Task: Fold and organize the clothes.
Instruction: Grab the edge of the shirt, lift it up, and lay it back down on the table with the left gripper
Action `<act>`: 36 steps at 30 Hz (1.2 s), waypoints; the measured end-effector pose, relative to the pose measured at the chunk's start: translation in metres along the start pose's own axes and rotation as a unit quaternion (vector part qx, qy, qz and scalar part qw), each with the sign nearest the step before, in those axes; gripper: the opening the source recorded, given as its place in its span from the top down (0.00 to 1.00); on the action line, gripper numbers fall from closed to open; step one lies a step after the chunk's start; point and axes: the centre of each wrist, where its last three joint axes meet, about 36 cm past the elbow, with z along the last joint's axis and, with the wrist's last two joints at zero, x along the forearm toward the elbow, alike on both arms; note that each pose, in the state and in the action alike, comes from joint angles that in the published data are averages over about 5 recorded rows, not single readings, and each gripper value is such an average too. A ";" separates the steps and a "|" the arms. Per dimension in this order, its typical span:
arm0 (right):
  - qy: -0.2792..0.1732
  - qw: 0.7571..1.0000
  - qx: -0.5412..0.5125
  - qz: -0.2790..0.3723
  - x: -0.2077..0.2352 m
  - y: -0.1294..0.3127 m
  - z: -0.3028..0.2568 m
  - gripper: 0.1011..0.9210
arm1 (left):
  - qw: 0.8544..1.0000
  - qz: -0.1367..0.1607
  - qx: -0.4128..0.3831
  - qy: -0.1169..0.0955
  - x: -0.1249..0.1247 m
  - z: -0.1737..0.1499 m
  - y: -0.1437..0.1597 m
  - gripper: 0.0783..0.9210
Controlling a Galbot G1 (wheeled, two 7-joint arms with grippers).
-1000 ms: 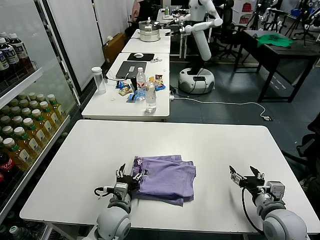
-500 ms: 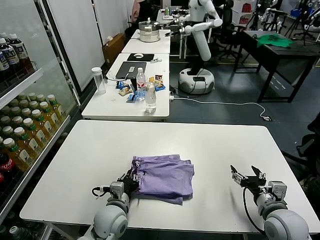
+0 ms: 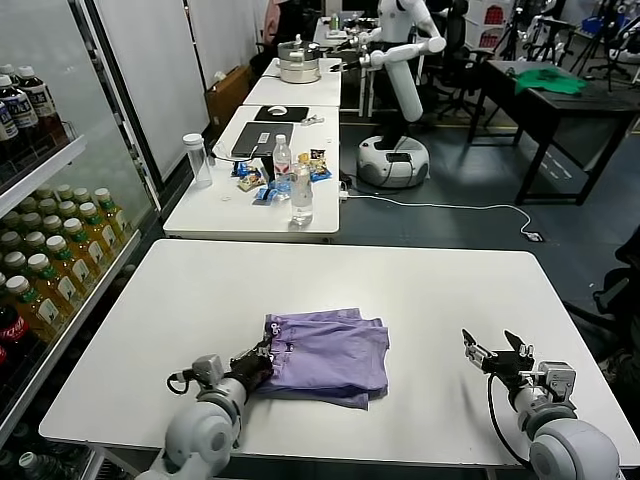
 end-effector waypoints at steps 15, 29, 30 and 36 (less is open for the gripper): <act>-0.005 1.000 -0.005 -0.003 -0.004 0.001 -0.003 0.12 | 0.989 -0.013 0.119 -0.083 0.049 -0.103 0.088 0.97; -0.013 1.000 -0.014 -0.007 0.003 0.007 -0.004 0.12 | 0.988 0.049 0.091 -0.118 0.085 -0.149 0.050 0.97; -0.014 1.000 -0.014 -0.007 0.003 0.007 -0.005 0.12 | 0.988 0.057 0.089 -0.112 0.080 -0.144 0.041 0.97; -0.018 1.000 -0.012 -0.007 0.003 0.005 -0.007 0.12 | 0.989 0.096 0.085 -0.075 0.039 -0.113 -0.018 0.97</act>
